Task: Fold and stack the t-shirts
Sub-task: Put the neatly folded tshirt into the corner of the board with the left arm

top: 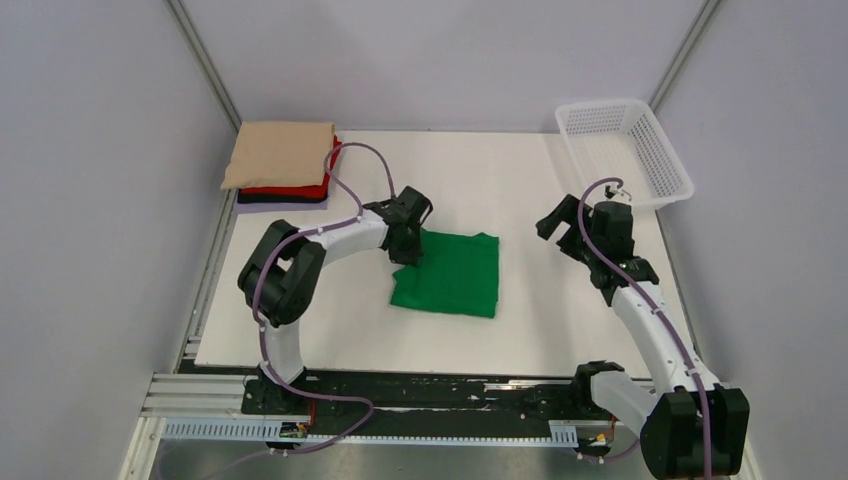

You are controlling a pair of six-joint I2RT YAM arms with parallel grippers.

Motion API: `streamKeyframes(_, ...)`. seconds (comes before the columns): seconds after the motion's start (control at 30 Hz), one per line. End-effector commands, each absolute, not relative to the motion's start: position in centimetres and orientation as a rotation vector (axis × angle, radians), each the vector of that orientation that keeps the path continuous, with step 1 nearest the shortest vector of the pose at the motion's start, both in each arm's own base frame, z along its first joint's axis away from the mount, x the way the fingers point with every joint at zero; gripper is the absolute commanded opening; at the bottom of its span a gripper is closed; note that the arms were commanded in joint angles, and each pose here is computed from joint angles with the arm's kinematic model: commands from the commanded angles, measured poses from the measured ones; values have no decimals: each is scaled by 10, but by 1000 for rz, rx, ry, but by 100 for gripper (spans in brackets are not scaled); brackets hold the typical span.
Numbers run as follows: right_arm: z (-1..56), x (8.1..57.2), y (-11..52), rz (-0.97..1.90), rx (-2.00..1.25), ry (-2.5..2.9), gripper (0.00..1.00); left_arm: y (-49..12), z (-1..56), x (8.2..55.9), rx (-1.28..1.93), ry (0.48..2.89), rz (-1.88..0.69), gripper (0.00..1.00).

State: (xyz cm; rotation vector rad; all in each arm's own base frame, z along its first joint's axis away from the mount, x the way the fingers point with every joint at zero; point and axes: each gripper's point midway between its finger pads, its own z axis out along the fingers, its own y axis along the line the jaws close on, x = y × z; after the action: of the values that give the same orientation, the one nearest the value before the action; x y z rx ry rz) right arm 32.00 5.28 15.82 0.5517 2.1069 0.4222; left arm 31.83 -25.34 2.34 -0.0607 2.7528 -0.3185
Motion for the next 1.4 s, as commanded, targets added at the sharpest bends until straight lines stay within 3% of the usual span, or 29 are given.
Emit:
streamKeyframes(0.0,170,321,41,360,527,2052,100,-203,22,345,-11,2669,168,0)
streamKeyframes(0.33,165,320,24,253,560,2039,100,-191,87,427,189,2367,467,0)
streamKeyframes(0.77,154,326,10,156,590,2060,100,-120,181,518,218,2066,771,0)
streamKeyframes(1.37,131,333,7,112,605,2142,100,-41,301,542,152,1880,943,0)
